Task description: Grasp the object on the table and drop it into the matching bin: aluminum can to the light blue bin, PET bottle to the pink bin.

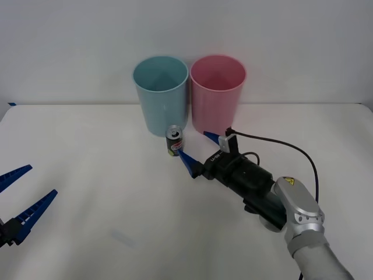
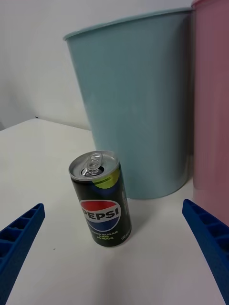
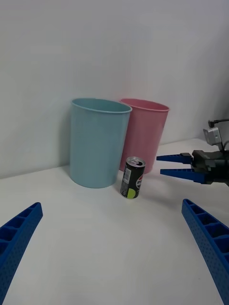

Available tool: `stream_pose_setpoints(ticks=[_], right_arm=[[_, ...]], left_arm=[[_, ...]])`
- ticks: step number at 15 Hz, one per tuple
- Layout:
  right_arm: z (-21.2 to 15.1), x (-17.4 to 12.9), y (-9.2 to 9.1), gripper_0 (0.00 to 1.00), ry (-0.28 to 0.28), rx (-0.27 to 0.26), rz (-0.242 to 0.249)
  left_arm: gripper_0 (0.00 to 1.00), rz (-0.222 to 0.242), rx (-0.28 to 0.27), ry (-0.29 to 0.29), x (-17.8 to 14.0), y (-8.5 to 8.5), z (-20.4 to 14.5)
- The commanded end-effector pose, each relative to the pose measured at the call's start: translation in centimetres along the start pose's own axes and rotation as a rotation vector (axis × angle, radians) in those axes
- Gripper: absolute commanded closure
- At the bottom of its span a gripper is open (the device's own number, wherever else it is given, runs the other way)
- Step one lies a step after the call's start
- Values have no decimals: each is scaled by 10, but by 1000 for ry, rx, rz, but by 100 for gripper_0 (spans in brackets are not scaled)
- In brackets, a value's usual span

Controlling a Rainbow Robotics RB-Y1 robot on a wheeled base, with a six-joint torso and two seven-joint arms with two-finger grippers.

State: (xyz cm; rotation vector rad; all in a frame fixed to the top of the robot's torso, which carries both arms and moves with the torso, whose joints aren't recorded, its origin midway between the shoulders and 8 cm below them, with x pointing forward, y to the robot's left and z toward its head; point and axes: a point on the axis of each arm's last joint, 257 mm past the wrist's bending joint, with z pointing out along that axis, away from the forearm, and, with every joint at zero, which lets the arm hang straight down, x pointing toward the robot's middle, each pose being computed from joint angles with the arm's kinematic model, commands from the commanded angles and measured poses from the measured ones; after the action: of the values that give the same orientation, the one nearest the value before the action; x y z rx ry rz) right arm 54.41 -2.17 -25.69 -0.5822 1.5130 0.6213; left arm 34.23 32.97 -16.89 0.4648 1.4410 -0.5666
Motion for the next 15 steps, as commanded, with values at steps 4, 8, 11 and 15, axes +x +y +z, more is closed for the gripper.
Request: stream_pose_setpoints(ticks=[4,8,11,15], right_arm=[[35,5,-6,0,39,55,-30],[35,11,-28,0,61,104,-44],[36,14,-32,0,75,127,-63],[43,12,-13,0,62,84,-65]], left_arm=[[0,0,0,0,0,0,0],[0,0,0,0,0,0,0],[0,0,0,0,0,0,0],[0,0,0,0,0,0,0]])
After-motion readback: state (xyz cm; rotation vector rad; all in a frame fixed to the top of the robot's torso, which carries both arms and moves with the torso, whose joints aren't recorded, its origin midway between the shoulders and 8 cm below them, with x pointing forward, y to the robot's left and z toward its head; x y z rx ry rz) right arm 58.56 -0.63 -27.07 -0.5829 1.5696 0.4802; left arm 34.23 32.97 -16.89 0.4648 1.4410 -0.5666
